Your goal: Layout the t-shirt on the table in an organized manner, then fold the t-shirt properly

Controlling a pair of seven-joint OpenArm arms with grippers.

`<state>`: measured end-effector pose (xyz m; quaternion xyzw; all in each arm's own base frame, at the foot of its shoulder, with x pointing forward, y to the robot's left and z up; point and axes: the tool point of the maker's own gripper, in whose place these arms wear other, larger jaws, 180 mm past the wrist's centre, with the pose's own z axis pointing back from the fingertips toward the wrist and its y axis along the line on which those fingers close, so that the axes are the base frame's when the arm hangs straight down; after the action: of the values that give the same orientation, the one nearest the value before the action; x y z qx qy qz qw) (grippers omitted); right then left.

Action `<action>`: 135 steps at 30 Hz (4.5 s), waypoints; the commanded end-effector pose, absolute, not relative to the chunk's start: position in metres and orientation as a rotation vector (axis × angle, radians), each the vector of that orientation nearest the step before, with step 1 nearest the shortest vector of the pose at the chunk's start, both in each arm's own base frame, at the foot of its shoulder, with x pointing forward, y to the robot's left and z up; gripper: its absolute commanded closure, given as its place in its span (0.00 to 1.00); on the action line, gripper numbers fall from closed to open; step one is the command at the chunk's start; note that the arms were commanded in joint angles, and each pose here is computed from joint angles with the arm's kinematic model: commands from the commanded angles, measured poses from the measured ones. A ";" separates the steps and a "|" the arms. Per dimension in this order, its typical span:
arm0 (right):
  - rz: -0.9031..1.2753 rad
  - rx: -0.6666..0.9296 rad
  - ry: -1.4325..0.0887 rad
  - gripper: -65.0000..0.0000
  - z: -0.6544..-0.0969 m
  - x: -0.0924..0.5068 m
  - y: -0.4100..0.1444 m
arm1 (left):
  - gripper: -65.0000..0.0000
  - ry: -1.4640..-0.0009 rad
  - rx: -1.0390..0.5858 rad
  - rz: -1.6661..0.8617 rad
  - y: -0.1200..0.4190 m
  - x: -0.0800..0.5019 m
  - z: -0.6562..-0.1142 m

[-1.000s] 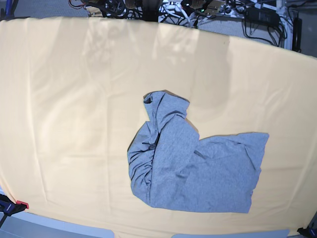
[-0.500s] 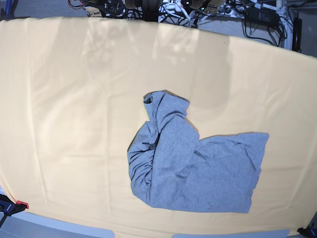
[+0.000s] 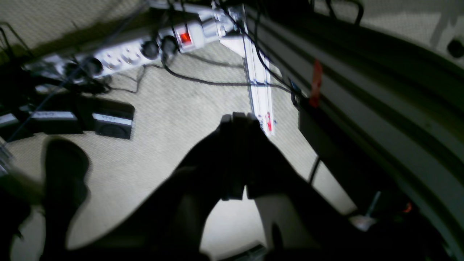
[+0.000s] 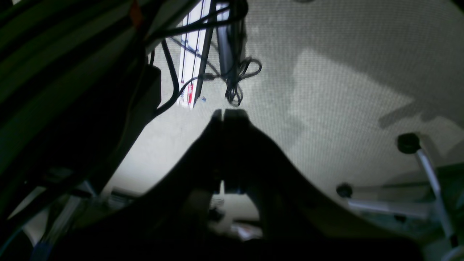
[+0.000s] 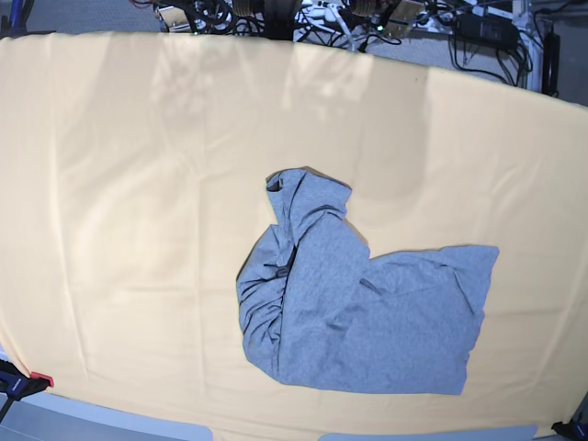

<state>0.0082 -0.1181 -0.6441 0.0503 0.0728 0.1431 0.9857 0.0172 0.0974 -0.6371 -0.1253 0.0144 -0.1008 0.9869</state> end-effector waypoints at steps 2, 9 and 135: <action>0.305 0.113 0.142 1.00 -0.639 -0.009 -0.125 | 1.00 0.033 -0.253 -0.218 0.105 -0.002 -0.631; 0.327 0.231 0.105 1.00 -0.607 -0.049 -0.127 | 1.00 0.016 -0.268 -0.252 0.122 -0.042 -0.603; 0.552 0.596 -0.950 0.44 -0.336 0.318 0.012 | 1.00 -0.871 -0.120 -0.361 0.226 0.244 -0.330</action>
<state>0.3099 0.0066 -0.3522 0.2677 -0.4194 0.2587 0.8280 0.2384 0.2243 -0.3402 -0.0630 -0.4036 -0.1657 0.8976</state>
